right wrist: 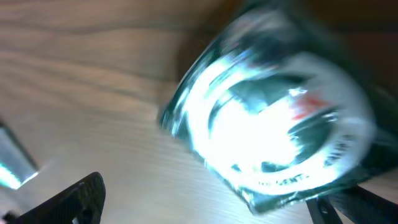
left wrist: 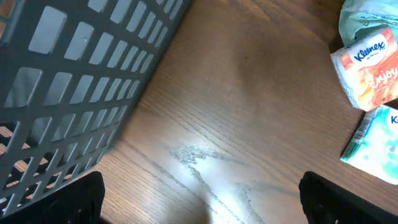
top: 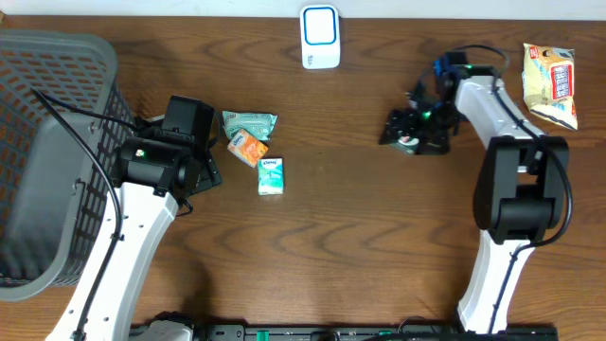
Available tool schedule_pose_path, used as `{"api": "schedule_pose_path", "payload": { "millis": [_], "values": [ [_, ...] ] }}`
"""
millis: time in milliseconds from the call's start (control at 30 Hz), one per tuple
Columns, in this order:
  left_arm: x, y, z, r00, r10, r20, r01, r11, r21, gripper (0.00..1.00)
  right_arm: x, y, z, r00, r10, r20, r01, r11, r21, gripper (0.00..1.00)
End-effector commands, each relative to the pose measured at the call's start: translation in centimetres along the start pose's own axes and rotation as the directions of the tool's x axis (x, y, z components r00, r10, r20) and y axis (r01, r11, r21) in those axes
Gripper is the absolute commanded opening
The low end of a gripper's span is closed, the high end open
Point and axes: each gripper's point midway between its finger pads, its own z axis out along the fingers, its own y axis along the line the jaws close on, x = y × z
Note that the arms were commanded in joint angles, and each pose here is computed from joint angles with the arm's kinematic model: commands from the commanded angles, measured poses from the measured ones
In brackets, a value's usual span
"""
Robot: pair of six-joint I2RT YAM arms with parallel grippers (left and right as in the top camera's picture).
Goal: Scan the item barcode
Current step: 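Move the right gripper to the green Zam-Buk tin and grasp it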
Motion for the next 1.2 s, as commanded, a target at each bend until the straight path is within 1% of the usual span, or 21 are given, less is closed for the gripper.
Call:
{"api": "schedule_pose_path", "payload": {
  "millis": [0,67,133,200,267,433,533,667,767,900,1033,1167],
  "values": [
    [-0.2,0.4,-0.2,1.0,-0.013,0.012,0.013,1.0,-0.009,0.98,-0.4,2.1,0.1,0.998,-0.068,0.004,0.068,0.997,-0.042,0.94],
    [-0.2,0.4,-0.2,1.0,-0.013,0.012,0.013,1.0,-0.009,0.98,-1.2,1.3,-0.5,0.999,-0.044,0.028,0.043,0.998,0.047,0.95],
    [-0.2,0.4,-0.2,1.0,-0.013,0.012,0.013,1.0,-0.009,0.97,-1.9,-0.3,-1.2,0.997,0.029,0.065,-0.039,0.986,0.16,0.95],
    [-0.2,0.4,-0.2,1.0,-0.013,0.012,0.013,1.0,-0.009,0.98,-2.3,-1.6,-1.7,0.988,0.105,0.109,-0.128,0.964,0.233,0.95],
    [-0.2,0.4,-0.2,1.0,-0.013,0.011,0.013,1.0,-0.01,0.98,-2.6,-1.8,-1.8,0.978,0.158,0.138,-0.188,0.953,0.237,0.95],
    [-0.2,0.4,-0.2,1.0,-0.012,0.011,0.013,1.0,-0.01,0.98,-4.0,-1.1,-1.5,0.938,0.267,0.219,-0.31,0.932,0.189,0.93],
    [-0.2,0.4,-0.2,1.0,-0.012,0.011,0.013,1.0,-0.01,0.97,-4.7,-0.4,-1.3,0.909,0.324,0.262,-0.373,0.913,0.166,0.88],
    [-0.2,0.4,-0.2,1.0,-0.012,0.011,0.013,1.0,-0.01,0.97,-4.9,-0.5,-1.1,0.85,0.404,0.338,-0.484,0.852,0.199,0.86],
    [-0.2,0.4,-0.2,1.0,-0.012,0.011,0.013,1.0,-0.01,0.98,-4.6,-0.6,-0.8,0.823,0.426,0.375,-0.527,0.819,0.227,0.86],
    [-0.2,0.4,-0.2,1.0,-0.012,0.011,0.013,1.0,-0.01,0.98,-4.0,-1.5,-0.1,0.766,0.471,0.438,-0.608,0.752,0.255,0.84],
    [-0.2,0.4,-0.2,1.0,-0.012,0.011,0.013,1.0,-0.01,0.98,-3.0,-2.3,1.2,0.727,0.529,0.439,-0.663,0.708,0.245,0.81],
    [-0.2,0.4,-0.2,1.0,-0.012,0.011,0.013,1.0,-0.01,0.98,-1.9,-2.5,2.5,0.726,0.557,0.402,-0.672,0.7,0.244,0.8]
  ]
}}
